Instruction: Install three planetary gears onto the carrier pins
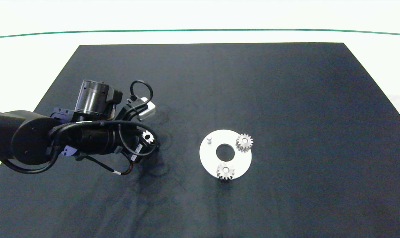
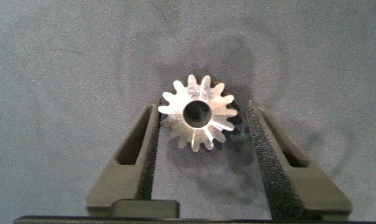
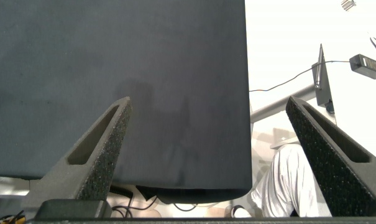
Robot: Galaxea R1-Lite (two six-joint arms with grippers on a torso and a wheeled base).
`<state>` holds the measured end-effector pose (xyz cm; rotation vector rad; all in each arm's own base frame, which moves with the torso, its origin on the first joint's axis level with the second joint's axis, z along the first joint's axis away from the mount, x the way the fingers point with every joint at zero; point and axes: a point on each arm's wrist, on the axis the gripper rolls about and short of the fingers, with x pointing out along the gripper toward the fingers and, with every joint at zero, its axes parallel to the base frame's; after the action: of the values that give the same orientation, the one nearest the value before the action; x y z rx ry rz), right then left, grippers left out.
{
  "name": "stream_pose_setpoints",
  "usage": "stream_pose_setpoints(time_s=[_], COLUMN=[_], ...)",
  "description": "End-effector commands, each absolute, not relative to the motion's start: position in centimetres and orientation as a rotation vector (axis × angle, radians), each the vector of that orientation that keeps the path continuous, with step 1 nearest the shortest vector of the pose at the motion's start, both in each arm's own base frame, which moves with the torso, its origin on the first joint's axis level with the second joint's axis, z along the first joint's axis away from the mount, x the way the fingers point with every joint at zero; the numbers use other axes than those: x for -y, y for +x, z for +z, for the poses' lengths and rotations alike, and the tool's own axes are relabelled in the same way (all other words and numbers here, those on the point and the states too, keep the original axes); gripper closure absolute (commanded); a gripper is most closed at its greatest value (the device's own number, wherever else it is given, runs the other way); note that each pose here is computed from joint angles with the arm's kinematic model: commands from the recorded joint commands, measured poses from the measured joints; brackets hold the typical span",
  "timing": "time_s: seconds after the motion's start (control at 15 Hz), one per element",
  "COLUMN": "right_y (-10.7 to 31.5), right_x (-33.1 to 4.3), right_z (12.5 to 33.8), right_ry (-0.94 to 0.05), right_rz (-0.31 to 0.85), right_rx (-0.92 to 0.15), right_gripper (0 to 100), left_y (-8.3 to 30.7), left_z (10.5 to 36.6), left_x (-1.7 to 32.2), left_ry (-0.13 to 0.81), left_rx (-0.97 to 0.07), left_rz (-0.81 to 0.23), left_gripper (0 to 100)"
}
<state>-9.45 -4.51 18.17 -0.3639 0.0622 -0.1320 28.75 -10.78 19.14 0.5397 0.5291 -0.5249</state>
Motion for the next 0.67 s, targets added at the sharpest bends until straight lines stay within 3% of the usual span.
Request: stream_pose_setpoints(time_s=[0.07,0.67], right_y=[-9.42,-9.54], right_x=[4.51,4.55], right_z=[18.14,18.20], right_ry=[-0.368,-0.367], right_rz=[-0.134,-0.135], right_rx=[-0.068,-0.061], right_gripper=[0,0], left_y=[28.85,28.90], left_z=[19.18,19.19], left_x=[10.83,10.80], left_ry=[0.542,0.544], left_rx=[-0.526,-0.527], left_rz=[-0.527,-0.527], left_gripper=[52,72])
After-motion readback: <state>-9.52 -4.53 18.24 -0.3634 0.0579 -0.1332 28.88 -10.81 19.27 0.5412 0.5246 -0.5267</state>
